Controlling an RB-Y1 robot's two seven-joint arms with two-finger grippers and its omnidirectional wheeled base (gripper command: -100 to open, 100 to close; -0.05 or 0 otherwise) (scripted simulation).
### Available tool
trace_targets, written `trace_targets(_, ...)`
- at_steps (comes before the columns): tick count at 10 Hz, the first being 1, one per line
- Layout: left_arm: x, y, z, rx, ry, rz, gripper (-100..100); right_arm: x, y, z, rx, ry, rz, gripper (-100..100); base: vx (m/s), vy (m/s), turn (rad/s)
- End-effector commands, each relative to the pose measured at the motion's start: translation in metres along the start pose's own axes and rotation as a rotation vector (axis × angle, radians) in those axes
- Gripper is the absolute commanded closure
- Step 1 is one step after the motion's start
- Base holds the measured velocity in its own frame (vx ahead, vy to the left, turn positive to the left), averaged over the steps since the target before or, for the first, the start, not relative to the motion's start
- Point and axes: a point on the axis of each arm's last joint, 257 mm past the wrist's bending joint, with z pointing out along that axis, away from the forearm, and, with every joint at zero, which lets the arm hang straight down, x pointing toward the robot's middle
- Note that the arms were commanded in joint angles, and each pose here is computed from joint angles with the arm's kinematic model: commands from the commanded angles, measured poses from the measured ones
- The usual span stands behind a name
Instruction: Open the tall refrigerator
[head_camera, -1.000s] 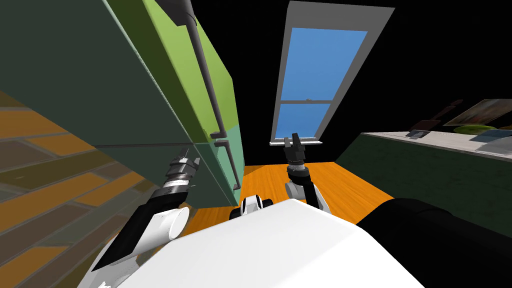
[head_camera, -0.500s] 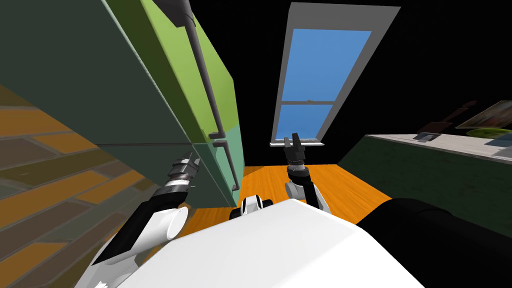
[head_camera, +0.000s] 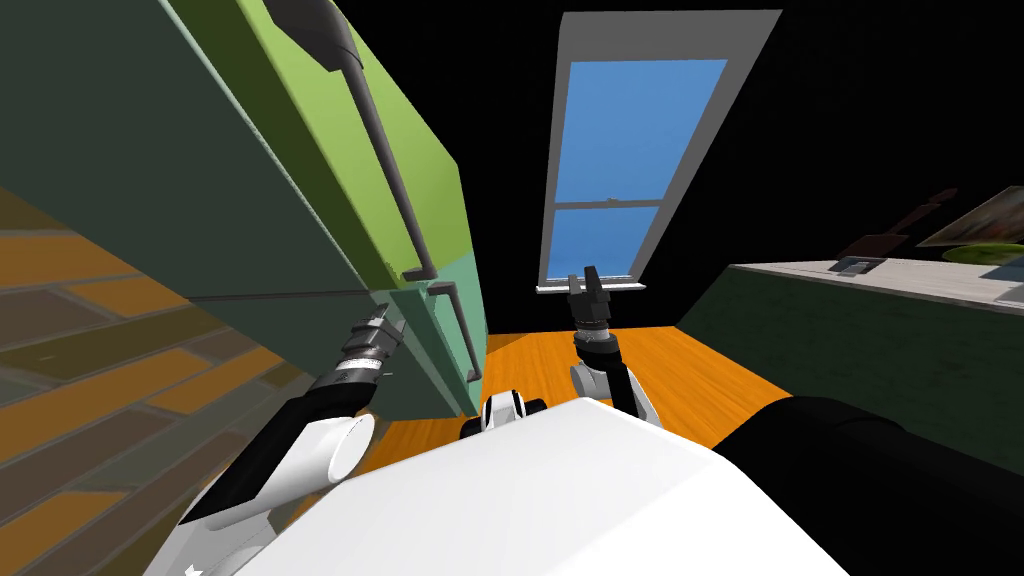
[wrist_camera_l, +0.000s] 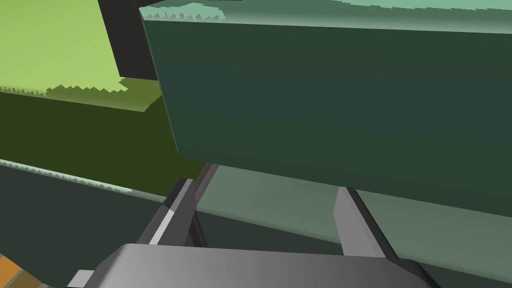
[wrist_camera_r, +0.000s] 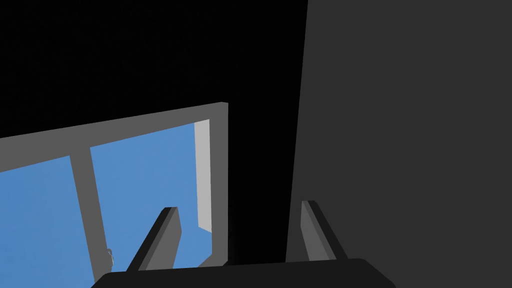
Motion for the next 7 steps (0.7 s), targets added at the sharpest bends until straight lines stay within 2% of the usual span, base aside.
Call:
trace_targets(1,0.005,0.014,0.002,-0.052,0.009,-0.015,-100,0.000,0.000,0.000,0.000,0.000,0.000,0,0.036,-0.050,0.023)
trace_targets(4,0.009,0.010,0.001,-0.071,0.023,-0.023,-100,0.000,0.000,0.000,0.000,0.000,0.000,0,0.014,-0.035,0.028)
trace_targets(7,0.018,-0.009,-0.003,-0.061,0.048,-0.025,-100,0.000,0.000,0.000,0.000,0.000,0.000,0,0.021,-0.055,0.029)
